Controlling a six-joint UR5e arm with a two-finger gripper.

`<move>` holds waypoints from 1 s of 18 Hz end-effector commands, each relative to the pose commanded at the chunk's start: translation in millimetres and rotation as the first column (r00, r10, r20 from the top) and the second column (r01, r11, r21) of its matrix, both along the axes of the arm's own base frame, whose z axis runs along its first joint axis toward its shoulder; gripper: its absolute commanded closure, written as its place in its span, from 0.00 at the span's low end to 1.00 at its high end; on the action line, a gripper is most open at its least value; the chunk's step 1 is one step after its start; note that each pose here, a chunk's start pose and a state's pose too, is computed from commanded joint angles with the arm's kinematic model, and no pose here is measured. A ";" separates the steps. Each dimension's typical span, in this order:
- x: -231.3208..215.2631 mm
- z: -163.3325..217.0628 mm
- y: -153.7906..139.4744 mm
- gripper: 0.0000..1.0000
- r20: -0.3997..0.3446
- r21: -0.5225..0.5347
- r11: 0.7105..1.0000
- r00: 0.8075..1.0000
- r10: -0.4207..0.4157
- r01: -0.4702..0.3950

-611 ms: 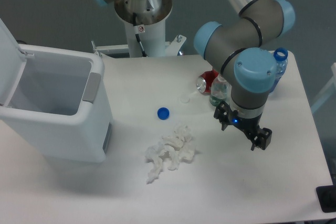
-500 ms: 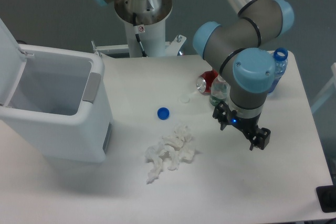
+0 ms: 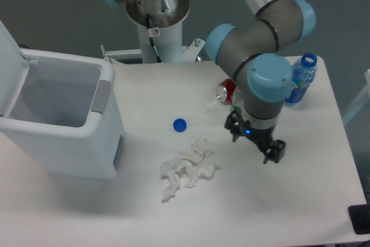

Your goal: Pick up the paper ball

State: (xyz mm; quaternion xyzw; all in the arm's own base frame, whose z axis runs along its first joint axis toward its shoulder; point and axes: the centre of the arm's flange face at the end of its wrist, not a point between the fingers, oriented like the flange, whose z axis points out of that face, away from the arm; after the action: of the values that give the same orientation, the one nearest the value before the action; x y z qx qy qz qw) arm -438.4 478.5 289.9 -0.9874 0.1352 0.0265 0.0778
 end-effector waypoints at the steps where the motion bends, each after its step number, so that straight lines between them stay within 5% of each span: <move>1: 5.4 -4.6 6.5 0.00 0.010 0.002 1.000 1.000 -0.005 0.005; 7: 34.6 -58.0 40.5 0.00 0.072 -0.054 0.998 0.997 -0.013 0.017; 18: 11.2 -69.6 35.9 0.00 0.024 -0.116 0.989 0.995 -0.094 0.096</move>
State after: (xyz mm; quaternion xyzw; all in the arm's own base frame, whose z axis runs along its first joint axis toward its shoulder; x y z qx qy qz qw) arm -427.2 514.4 220.3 -0.9829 0.1825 0.0056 0.0222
